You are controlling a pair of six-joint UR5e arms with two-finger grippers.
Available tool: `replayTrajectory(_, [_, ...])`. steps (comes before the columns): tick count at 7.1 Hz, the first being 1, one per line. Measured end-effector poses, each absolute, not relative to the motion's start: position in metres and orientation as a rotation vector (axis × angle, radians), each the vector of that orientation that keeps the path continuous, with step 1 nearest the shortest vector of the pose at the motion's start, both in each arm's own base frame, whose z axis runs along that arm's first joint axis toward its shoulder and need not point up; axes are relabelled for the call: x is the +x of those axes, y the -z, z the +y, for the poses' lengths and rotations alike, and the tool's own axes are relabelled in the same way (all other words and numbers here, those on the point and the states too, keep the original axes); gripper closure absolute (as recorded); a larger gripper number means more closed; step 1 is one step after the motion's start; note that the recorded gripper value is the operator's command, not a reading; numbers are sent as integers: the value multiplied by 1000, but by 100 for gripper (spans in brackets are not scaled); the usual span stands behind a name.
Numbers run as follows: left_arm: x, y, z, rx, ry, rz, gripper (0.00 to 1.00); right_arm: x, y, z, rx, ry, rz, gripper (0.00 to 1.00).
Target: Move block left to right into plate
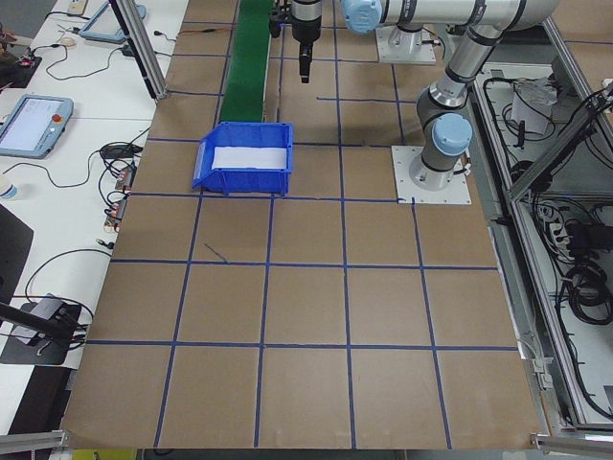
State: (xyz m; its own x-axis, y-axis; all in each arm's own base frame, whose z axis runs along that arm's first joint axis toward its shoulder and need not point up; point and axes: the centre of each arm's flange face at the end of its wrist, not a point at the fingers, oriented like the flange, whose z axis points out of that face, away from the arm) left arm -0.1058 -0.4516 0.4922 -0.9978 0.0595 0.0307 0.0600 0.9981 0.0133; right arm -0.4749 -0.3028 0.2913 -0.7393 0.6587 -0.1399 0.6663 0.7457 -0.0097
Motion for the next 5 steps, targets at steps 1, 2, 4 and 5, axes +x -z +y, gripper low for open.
replayTrajectory(1, [-106,-492,-452,-92,22,-3110,0,-462,-323,-324,1025,138,2869,0])
replayTrajectory(2, [-106,-492,-452,-92,21,-3110,0,-436,-368,-350,973,188,2925,0])
replayTrajectory(4, [-106,-493,-452,-92,21,-3110,0,-359,-442,-403,833,194,2976,0])
replayTrajectory(5, [-106,-493,-452,-93,21,-3110,0,-319,-463,-425,729,160,2981,0])
